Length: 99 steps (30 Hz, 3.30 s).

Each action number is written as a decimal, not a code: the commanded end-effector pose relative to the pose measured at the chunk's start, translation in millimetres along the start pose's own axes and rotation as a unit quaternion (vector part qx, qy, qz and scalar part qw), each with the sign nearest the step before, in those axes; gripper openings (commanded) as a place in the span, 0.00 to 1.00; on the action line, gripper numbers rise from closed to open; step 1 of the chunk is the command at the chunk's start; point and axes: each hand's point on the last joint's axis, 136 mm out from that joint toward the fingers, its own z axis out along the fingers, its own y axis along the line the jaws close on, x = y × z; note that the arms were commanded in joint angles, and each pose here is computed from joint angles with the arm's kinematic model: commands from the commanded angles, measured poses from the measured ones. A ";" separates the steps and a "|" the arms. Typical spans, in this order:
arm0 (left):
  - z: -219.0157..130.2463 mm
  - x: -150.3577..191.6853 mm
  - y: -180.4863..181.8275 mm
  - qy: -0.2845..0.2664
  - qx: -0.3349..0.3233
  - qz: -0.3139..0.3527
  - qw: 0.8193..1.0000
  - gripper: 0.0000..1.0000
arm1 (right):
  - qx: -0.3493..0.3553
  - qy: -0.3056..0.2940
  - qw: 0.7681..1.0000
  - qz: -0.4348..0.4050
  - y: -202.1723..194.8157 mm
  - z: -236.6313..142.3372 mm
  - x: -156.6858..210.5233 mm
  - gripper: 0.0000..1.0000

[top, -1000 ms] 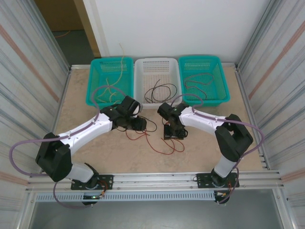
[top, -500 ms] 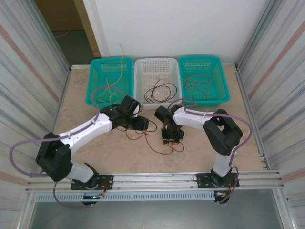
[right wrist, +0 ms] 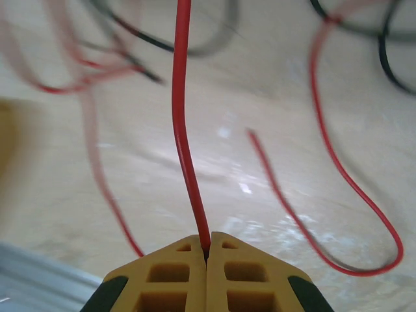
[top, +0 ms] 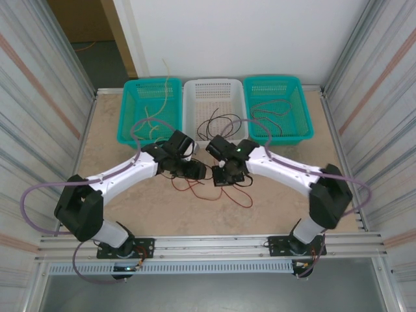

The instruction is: Untangle the cables

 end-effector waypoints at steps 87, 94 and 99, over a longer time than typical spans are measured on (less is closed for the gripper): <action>-52.4 -35.8 -3.6 -0.120 -0.005 0.010 0.993 0.61 | 0.161 -0.243 0.926 0.241 -269.1 -154.1 -215.5 0.68; -51.4 -39.3 0.3 -0.121 0.008 -0.009 0.993 0.61 | 0.130 -0.208 0.959 0.144 -184.4 -112.2 -137.9 0.72; -51.9 -43.5 -0.9 -0.119 0.009 -0.009 0.993 0.61 | 0.100 -0.121 0.984 0.083 -132.5 -44.5 -57.9 0.73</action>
